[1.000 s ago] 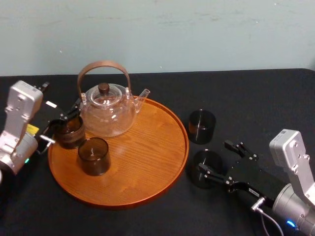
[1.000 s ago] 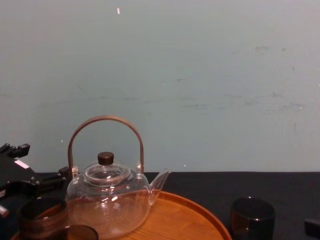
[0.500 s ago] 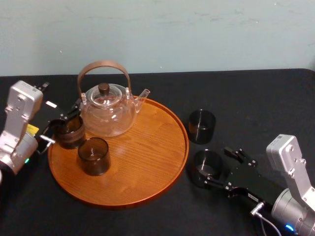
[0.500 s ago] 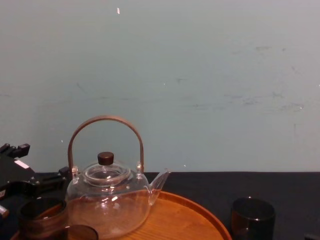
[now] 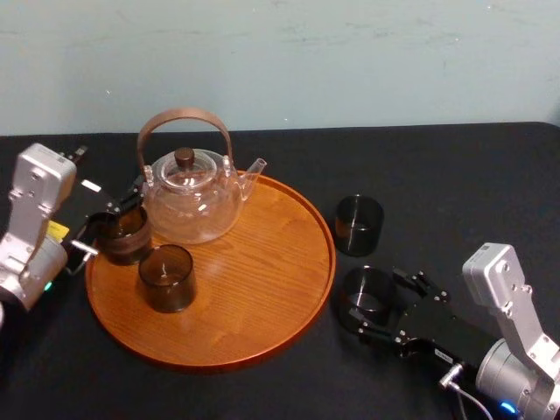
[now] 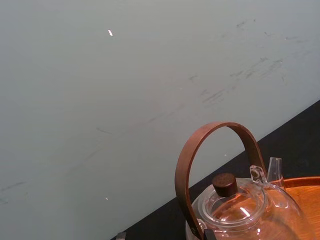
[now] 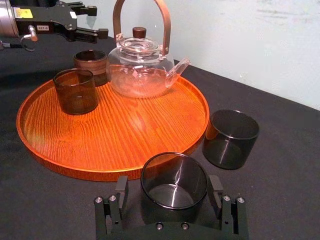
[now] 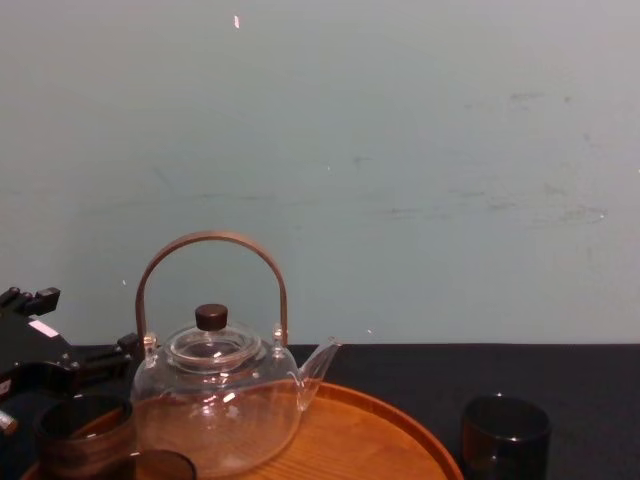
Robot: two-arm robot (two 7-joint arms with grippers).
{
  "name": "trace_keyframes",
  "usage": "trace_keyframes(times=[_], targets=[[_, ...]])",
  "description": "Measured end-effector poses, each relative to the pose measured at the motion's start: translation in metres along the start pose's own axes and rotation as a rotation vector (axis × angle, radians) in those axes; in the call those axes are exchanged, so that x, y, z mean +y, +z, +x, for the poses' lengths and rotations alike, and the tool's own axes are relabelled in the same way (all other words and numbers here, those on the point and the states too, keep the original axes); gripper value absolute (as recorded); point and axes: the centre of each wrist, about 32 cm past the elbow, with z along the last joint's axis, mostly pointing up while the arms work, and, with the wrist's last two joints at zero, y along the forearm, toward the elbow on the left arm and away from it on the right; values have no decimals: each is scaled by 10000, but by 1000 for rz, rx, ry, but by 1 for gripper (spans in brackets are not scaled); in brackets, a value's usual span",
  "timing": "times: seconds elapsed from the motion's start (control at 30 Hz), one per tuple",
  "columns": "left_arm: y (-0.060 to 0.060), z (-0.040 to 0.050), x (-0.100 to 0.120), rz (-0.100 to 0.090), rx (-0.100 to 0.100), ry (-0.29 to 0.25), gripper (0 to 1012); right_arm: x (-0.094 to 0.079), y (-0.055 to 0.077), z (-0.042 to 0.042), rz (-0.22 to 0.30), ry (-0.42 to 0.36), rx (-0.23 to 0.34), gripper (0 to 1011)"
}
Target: Pick up the glass from the table and place it on the tray.
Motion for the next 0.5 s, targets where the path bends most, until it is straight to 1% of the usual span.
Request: trace_keyframes(times=[0.5], targets=[[0,0,0,0,0,0,1001,22,-26,9,-10,2,9,1002]])
